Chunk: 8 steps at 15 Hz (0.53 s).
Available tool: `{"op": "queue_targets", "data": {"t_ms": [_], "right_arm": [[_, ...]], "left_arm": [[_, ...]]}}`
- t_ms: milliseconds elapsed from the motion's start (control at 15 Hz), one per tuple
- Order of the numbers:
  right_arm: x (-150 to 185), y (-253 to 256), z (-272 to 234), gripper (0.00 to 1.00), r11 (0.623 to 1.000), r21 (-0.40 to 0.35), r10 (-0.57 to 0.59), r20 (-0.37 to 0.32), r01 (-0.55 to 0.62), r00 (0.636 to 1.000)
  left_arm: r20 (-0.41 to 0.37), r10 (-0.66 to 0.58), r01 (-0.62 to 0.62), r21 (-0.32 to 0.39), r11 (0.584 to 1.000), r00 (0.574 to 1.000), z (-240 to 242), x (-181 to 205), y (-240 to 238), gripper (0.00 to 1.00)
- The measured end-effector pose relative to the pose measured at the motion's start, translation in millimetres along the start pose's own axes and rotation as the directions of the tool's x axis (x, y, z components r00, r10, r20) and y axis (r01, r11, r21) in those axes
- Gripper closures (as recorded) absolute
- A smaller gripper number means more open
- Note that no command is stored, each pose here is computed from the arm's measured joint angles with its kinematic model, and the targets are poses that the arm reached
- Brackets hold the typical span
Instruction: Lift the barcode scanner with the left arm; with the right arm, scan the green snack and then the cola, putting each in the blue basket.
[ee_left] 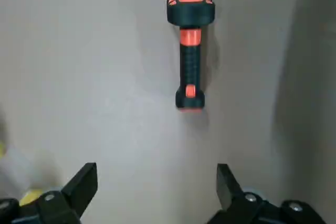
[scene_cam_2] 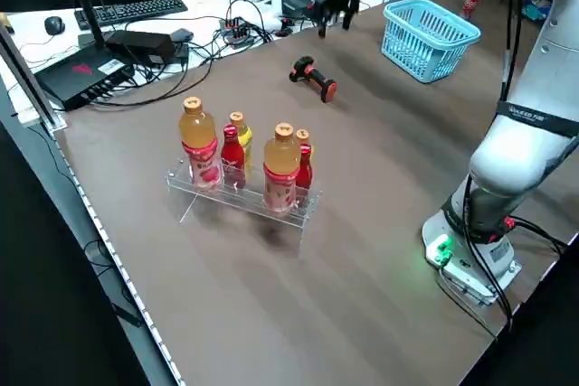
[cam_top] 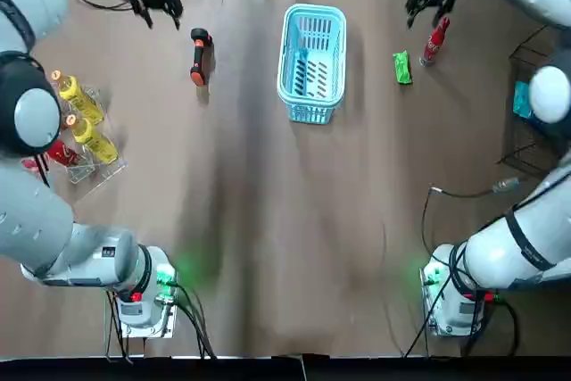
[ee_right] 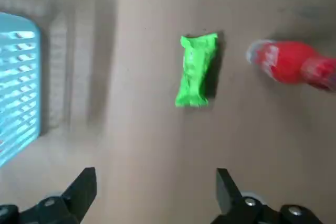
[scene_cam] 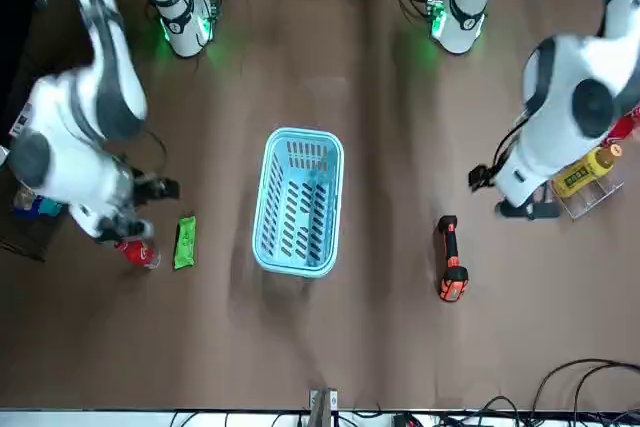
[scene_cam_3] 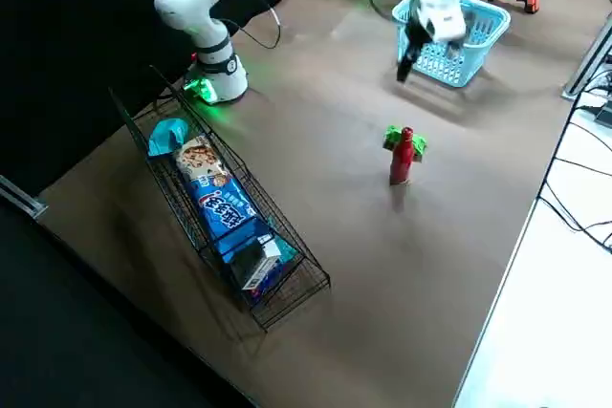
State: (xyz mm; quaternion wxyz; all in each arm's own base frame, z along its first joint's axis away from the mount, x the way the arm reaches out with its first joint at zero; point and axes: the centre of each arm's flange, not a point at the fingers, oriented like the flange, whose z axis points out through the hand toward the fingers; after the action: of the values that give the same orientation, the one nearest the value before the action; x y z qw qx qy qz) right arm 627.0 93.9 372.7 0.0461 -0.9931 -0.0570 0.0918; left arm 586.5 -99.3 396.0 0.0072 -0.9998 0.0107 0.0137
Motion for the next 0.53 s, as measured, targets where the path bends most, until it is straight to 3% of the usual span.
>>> {"op": "queue_targets", "data": {"t_ms": [333, 533], "right_arm": [[38, 30, 77, 0.0, 0.999, -0.006, 0.044, -0.039, -0.045, 0.998], [52, 54, 106, 0.0, 0.999, -0.009, 0.048, -0.08, -0.049, 0.996]], "left_arm": [[-0.059, -0.071, 0.069, -0.034, 0.997, 0.996, 100, 11, 8, 0.0], [-0.088, -0.135, 0.136, 0.012, 0.991, 0.987, 133, 24, 21, 0.0]]}}
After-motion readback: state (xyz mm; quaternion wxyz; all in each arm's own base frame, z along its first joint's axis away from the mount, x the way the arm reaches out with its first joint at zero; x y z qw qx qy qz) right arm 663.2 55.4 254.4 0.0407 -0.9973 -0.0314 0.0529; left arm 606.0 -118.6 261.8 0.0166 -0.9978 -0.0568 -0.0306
